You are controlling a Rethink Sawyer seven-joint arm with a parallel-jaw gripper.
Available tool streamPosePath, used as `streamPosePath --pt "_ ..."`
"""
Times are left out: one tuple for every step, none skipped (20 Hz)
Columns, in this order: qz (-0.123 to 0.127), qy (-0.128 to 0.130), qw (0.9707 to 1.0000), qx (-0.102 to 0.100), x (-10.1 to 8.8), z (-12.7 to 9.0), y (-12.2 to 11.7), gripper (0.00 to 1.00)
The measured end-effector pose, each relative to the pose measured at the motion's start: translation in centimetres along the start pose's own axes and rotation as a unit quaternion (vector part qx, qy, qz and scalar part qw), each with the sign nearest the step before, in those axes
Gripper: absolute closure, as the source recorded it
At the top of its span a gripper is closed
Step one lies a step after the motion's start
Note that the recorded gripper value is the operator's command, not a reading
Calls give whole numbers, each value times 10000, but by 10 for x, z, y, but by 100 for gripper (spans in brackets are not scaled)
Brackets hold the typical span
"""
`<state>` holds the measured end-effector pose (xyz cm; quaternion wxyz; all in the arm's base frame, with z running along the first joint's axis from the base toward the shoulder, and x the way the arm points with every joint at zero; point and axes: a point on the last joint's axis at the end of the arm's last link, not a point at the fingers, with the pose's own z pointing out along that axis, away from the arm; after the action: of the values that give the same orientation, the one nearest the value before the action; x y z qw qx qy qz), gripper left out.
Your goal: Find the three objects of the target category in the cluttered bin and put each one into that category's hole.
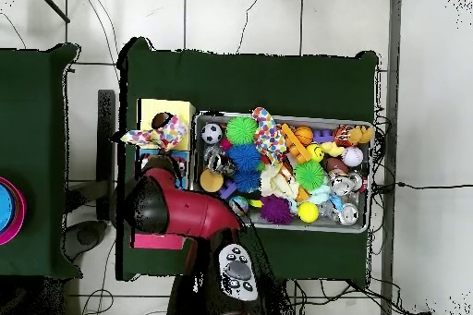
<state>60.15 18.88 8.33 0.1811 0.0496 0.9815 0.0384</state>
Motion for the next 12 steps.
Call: streamPosePath --pt "9 -3 10000 1 -1 0 0 100" --pt "18 -6 10000 1 -1 0 -1 100" --pt "24 -8 10000 1 -2 0 -1 100" --pt "30 -10 10000 1 -2 0 -1 100" --pt "41 -13 10000 -1 -3 0 -1 100" --pt "55 -19 10000 -2 -4 0 -2 100" --pt "64 -25 10000 -6 -5 0 -2 100" --pt "72 -35 10000 -9 -7 0 -3 100" --pt "77 -46 10000 -11 -8 1 -3 100" --pt "84 -60 9999 -18 -9 1 -3 100" --pt "90 -71 9999 -26 -10 1 -3 100" --pt "94 -80 9999 -38 -11 1 -2 100"
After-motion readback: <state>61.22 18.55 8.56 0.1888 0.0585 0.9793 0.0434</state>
